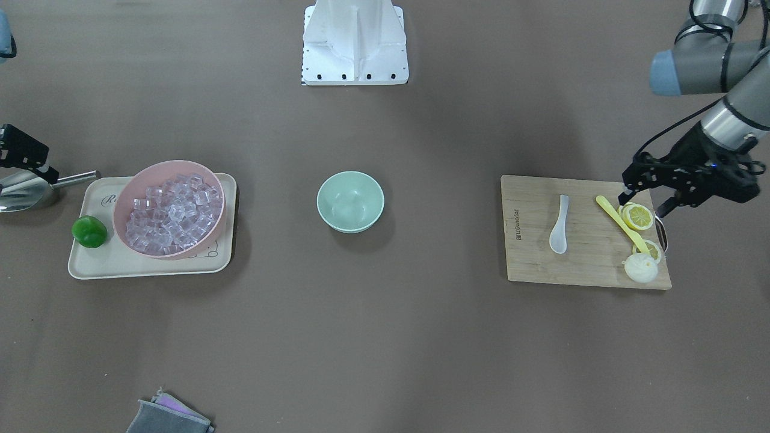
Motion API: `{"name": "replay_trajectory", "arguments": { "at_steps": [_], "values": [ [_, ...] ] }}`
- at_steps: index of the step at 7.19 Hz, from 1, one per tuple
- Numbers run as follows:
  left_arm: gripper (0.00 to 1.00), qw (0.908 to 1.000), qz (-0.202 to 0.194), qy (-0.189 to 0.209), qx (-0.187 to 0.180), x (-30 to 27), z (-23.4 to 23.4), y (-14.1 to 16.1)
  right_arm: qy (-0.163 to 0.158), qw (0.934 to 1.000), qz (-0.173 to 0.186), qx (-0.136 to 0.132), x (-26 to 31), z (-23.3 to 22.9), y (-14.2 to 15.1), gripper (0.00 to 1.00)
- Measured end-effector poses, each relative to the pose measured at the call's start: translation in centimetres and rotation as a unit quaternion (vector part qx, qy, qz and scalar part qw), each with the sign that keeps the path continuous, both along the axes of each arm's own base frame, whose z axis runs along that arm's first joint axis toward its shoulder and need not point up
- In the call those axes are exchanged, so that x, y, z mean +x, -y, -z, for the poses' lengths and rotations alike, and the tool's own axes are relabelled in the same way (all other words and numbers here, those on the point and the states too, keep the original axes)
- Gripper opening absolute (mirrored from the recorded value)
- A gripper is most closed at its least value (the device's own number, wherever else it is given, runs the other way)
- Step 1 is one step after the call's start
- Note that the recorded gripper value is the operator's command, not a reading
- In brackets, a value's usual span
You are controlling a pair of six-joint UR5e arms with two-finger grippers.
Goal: Put spoon and ice into bowl
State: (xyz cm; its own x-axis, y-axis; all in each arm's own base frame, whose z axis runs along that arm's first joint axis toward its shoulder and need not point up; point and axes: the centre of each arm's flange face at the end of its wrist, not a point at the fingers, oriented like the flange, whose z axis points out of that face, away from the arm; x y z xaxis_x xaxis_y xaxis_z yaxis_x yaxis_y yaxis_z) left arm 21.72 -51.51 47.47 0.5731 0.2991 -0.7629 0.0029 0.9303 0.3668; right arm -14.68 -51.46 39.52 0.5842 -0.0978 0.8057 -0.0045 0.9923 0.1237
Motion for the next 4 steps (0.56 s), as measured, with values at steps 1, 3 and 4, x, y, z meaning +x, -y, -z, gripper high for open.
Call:
{"name": "replay_trajectory", "arguments": {
  "at_steps": [1,3,4],
  "values": [
    [0.62,0.9999,-0.015,0.005,0.003,3.6,0.5,-0.3,-0.004,0.9999,-0.006,-0.010,-3.1,1.8,-0.1,1.00],
    [0.58,0.9992,-0.037,0.014,0.005,8.5,0.6,-0.4,-0.012,0.9997,-0.011,-0.019,-7.4,3.5,-0.5,1.00],
    [0.57,0.9989,-0.040,0.025,0.005,9.9,-0.1,-0.5,-0.015,0.9997,-0.008,-0.019,-8.3,3.7,-0.7,1.00]
  ]
}}
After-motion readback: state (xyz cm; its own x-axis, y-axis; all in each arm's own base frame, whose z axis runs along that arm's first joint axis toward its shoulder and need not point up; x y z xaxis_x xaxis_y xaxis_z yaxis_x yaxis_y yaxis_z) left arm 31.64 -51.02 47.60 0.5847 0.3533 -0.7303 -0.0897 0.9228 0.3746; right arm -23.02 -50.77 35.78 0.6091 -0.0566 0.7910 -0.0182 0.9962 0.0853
